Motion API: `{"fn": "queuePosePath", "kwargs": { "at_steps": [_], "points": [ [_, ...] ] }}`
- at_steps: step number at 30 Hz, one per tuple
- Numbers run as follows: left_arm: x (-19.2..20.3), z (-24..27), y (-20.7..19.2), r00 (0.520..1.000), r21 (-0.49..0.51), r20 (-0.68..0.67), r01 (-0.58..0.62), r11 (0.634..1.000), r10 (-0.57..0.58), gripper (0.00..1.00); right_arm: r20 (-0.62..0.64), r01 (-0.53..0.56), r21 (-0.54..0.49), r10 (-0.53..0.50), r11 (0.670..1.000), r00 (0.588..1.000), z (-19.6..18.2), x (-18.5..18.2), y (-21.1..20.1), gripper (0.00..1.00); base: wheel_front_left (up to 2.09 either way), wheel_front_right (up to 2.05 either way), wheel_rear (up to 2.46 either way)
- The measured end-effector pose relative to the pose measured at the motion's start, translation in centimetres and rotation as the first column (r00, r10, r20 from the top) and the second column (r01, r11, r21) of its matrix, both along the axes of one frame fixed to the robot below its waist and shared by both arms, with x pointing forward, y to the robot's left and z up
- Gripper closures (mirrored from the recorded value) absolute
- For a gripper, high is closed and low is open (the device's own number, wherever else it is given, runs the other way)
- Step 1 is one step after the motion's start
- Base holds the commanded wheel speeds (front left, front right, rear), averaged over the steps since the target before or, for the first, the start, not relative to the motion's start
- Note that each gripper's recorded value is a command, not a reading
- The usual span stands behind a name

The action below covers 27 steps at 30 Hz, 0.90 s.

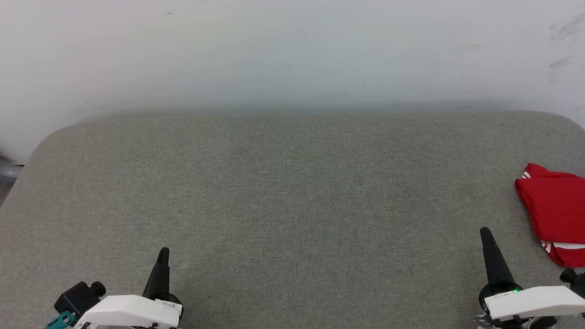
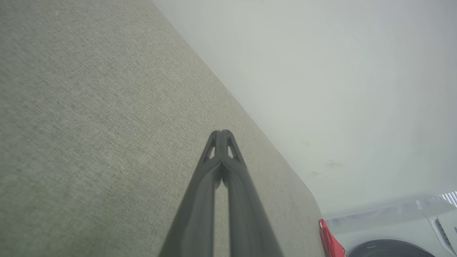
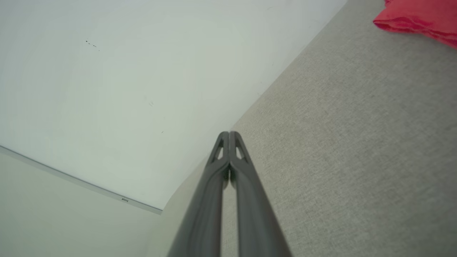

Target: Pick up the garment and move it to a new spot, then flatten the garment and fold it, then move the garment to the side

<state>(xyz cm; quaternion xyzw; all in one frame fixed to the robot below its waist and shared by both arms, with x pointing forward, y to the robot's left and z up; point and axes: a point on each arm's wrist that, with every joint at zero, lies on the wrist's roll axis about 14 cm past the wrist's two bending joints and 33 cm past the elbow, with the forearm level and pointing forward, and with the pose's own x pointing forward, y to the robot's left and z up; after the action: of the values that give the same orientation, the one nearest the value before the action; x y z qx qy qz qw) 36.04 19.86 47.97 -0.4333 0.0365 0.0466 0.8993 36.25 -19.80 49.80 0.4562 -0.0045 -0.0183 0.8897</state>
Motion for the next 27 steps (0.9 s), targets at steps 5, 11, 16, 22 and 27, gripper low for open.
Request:
{"fn": "queuePosePath", "kwargs": {
  "at_steps": [5,11,16,22,27],
  "points": [
    [0.1,-0.1,0.0,1.0,-0.061,-0.002,0.0,0.998,0.0,1.0,0.0,-0.002,0.056,0.002,0.998,1.0,0.1,0.3,0.0,1.0,0.0,0.0,0.0],
    [0.5,0.2,0.1,1.0,-0.131,0.005,-0.002,0.991,0.003,1.0,-0.006,-0.001,0.121,0.002,0.993,1.0,0.0,0.5,-0.1,1.0,0.0,0.0,0.0],
    [0.7,0.3,0.1,1.0,-0.185,0.01,-0.005,0.983,0.007,1.0,-0.005,-0.001,0.171,0.002,0.985,1.0,0.0,0.7,-0.1,1.0,0.0,0.0,0.0],
    [0.9,0.5,0.1,1.0,-0.247,0.02,0.0,0.969,0.005,1.0,-0.01,-0.004,0.228,0.006,0.974,1.0,-0.1,0.9,-0.1,1.0,0.0,0.0,0.0],
    [1.1,0.6,0.0,1.0,-0.295,0.026,0.001,0.955,0.007,1.0,-0.004,-0.007,0.272,0.009,0.962,1.0,0.2,1.2,-0.1,1.0,0.0,0.0,0.0]
  ]
}}
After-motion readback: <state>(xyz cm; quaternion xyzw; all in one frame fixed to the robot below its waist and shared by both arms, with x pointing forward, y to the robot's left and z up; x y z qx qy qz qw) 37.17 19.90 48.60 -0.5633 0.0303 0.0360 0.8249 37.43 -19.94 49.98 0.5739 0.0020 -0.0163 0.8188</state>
